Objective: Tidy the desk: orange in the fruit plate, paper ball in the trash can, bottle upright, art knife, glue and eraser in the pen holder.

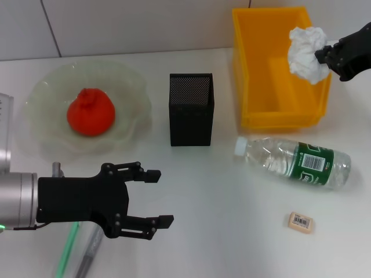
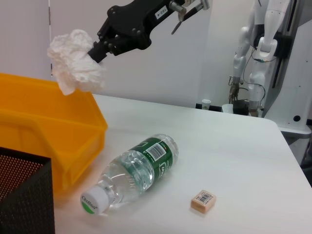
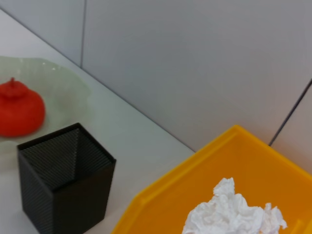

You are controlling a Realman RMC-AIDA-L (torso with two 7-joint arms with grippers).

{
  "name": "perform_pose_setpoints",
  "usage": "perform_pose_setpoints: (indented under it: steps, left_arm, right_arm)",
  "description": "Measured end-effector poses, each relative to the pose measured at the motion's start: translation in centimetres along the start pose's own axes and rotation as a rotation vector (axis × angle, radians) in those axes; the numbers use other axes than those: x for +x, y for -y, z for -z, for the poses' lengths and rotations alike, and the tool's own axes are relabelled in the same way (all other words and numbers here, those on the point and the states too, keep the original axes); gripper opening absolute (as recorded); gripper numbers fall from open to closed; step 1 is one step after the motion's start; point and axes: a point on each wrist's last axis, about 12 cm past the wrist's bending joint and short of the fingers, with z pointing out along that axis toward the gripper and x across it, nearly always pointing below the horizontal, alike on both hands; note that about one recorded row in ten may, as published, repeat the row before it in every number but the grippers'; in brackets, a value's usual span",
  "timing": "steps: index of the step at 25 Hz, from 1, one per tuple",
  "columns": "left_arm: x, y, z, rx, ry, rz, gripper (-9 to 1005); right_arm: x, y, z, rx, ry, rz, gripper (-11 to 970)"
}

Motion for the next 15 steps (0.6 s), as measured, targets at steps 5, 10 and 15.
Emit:
perform_pose_setpoints:
  steps: [5,10,15]
  left_arm:
    - [0.0,-0.1,-0.2,0.005,-0.001,-0.002,861]
    - [0.0,0.0,-0.2,0.006,-0.002,-0.002,860]
    - [0.1,0.0,-0.2,0.005,-0.002,0.0,860]
  right_arm:
    - [-0.2,0.3,-1.3,-0.011,-0.005,-0.008,-1]
    - [-0.4,0.6,-2.3,-0.002,-0.018,0.0,0]
    - [-0.3,1.1,-3.5,0.01,-0.038,-0.007,18]
